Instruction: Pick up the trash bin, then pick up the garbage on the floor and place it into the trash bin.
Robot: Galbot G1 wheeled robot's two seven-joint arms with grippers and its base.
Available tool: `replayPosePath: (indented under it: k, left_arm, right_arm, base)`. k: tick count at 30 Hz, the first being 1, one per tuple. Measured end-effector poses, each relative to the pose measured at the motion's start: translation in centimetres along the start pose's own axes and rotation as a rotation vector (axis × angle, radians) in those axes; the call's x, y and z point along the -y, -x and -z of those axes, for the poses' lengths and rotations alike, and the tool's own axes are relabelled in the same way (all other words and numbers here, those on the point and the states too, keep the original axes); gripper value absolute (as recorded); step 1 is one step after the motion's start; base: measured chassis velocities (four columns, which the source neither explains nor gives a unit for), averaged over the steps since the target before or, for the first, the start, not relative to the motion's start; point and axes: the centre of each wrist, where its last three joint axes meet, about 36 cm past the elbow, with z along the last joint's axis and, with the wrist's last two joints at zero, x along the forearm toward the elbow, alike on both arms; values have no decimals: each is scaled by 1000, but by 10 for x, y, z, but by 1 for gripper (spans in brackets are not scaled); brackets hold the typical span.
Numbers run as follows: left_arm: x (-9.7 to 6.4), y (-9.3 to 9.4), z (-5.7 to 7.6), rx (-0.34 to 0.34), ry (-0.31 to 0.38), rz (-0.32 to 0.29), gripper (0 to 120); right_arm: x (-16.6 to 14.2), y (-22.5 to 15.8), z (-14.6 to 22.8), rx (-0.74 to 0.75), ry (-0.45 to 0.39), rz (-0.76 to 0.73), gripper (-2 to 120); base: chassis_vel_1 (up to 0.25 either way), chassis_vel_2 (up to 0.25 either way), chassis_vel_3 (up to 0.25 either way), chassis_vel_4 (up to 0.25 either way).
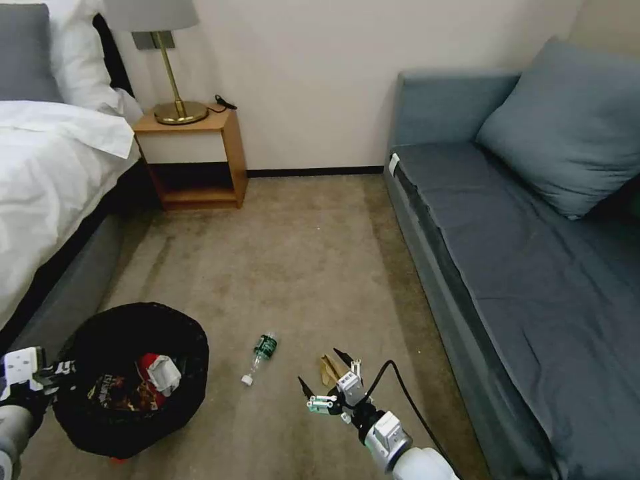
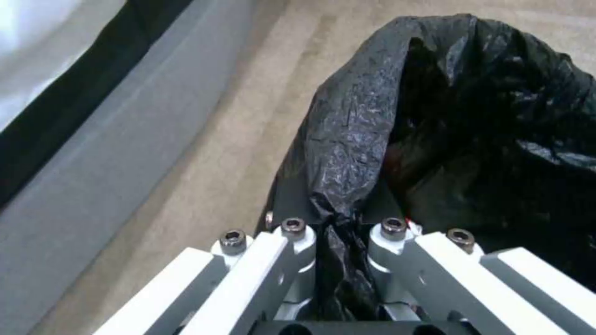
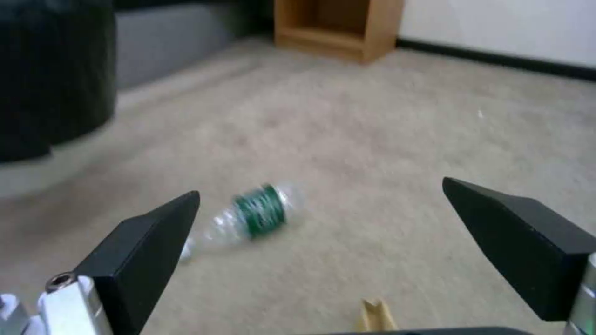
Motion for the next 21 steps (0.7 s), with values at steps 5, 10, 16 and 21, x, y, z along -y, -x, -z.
replayPosePath:
  k: [5, 10, 16, 21]
  left_arm:
    - [0, 0, 1, 0, 4, -2, 6]
    - [-1, 0, 1, -1, 4, -1, 6]
    - [-2, -1, -1, -5, 3, 3, 6]
    - [-3, -2, -1, -5, 1, 7, 6]
  right_arm:
    - [4, 8, -1, -161, 20, -25, 100]
    - [17, 24, 3, -319, 83, -29, 100]
    - [31, 41, -5, -454, 90, -14, 100]
    - [32, 48, -19, -507, 72, -4, 100]
  base:
    - [-123, 122, 122, -103]
    - [-28, 32, 18, -24]
    - [0, 0, 0, 0]
    - [0, 0, 0, 0]
